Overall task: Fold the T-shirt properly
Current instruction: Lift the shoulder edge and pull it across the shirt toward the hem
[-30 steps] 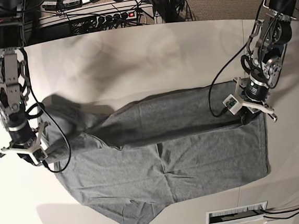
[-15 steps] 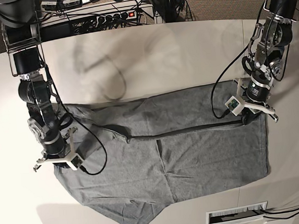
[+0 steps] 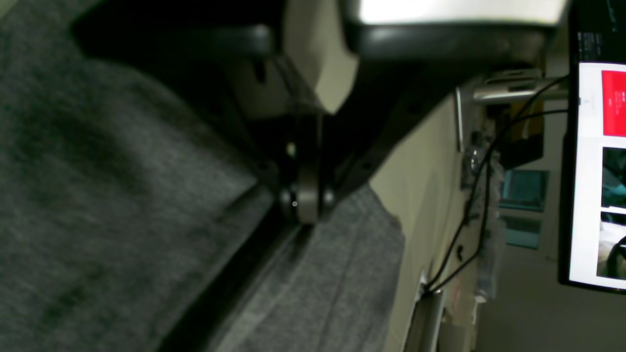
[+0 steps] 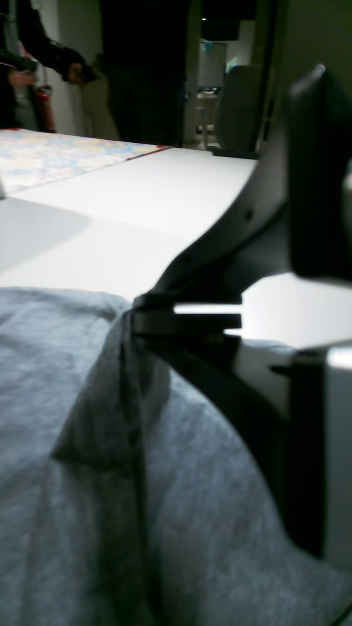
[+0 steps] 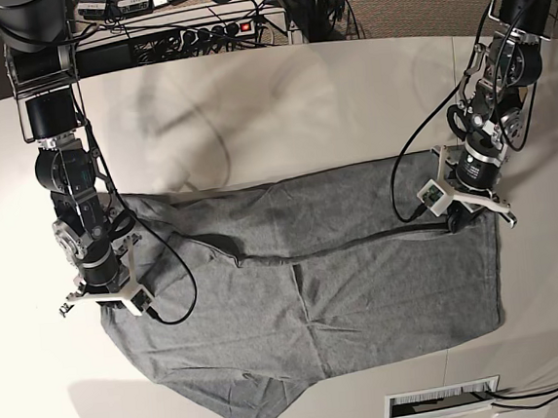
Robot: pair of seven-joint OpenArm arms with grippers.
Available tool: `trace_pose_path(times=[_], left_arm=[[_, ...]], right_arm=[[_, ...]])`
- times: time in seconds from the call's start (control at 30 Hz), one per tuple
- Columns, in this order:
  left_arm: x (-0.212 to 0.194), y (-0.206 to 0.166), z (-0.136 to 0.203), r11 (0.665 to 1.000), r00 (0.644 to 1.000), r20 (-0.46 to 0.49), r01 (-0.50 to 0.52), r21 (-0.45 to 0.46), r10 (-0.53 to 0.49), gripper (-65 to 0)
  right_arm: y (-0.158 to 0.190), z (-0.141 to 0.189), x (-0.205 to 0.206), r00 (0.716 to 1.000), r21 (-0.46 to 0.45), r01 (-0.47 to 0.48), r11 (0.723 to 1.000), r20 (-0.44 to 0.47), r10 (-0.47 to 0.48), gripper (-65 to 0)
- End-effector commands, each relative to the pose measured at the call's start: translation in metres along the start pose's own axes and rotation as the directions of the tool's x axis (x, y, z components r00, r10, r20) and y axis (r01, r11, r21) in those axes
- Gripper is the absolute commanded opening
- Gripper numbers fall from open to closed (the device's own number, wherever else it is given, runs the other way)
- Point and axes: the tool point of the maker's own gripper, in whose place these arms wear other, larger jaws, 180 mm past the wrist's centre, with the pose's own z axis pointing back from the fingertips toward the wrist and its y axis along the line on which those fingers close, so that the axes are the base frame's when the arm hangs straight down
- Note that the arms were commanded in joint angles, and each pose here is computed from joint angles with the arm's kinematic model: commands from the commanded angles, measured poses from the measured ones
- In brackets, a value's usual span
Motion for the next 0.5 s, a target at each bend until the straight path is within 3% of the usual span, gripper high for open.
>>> trace_pose_path(times=[0.0,0.47], left_arm=[[0.007,0.020,-0.001,0.999,1.000,0.027,0.010,0.051,-0.011,-65.0],[0.028,0.006,-0.006,0.999,0.998,0.066,-0.008,0.049,0.005,-65.0]], right_arm=[[-0.028,0.001,0.005,1.000,-0.069,-0.002,0.998,0.009,0.003,-65.0],[-0.046,0.004,-0.015,0.995,-0.168,0.016,0.986,-0.098,-0.033,-65.0]])
